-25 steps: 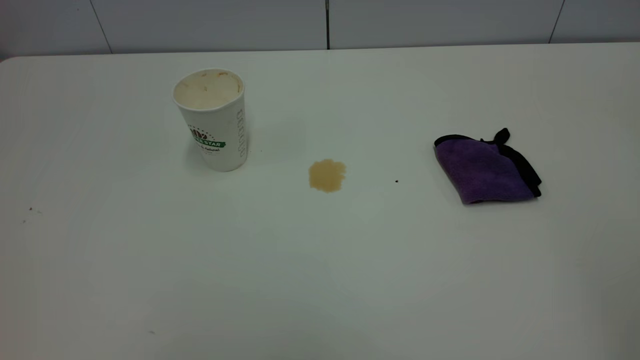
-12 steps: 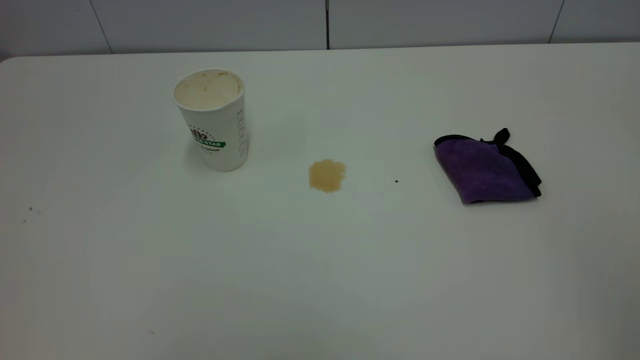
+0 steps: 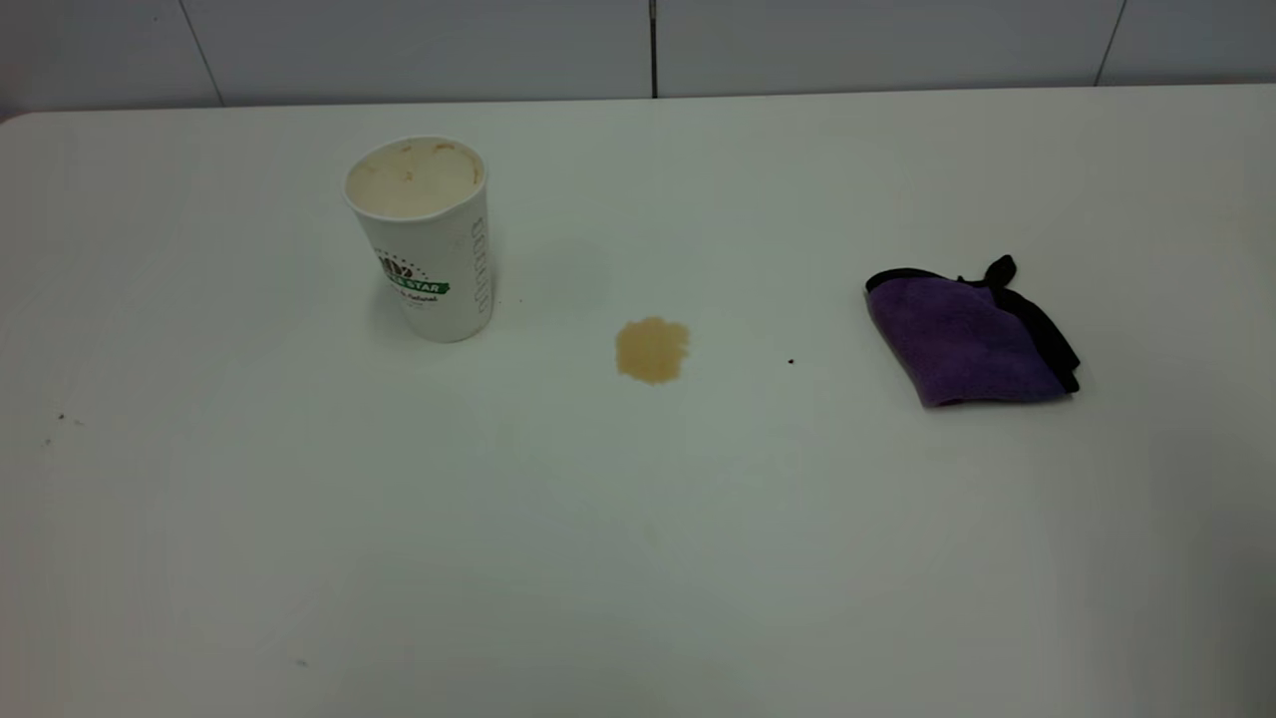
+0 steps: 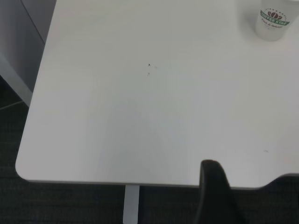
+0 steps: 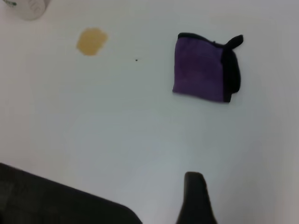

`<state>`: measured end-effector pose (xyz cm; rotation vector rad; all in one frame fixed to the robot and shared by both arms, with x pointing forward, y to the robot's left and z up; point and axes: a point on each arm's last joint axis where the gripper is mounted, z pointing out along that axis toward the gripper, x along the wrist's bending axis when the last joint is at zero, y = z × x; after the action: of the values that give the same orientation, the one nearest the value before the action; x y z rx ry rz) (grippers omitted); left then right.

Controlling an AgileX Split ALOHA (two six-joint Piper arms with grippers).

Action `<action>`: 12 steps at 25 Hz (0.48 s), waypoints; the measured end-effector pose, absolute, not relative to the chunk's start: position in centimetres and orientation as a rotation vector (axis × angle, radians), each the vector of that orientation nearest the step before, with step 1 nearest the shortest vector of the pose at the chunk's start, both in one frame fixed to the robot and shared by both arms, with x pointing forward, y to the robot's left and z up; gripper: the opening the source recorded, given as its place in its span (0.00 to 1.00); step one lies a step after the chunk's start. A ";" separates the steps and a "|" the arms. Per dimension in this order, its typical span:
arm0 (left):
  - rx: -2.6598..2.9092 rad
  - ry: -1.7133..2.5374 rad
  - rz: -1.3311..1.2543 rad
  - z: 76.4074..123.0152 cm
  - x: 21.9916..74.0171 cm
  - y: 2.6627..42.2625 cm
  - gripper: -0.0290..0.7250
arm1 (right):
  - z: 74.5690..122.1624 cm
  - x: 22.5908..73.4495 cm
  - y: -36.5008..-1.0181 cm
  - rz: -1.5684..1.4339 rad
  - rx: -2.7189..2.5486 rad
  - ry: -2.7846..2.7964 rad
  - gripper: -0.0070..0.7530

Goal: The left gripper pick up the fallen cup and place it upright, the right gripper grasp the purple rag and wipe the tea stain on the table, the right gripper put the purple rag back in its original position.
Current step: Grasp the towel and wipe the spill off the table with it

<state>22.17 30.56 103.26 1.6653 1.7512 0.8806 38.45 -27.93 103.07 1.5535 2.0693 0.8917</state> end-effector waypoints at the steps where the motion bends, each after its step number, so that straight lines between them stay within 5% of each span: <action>1: 1.672 1.747 0.883 103.3 22.2 30.6 0.65 | 102.7 39.4 -27.9 0.879 1.551 2.105 0.80; 12: 1.667 1.751 0.881 103.3 22.2 30.6 0.65 | 96.2 52.2 -23.6 0.730 1.571 2.396 0.79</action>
<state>22.17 30.57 103.26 1.6668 1.7513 0.8810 52.21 -23.63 96.21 1.5712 2.3960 0.7301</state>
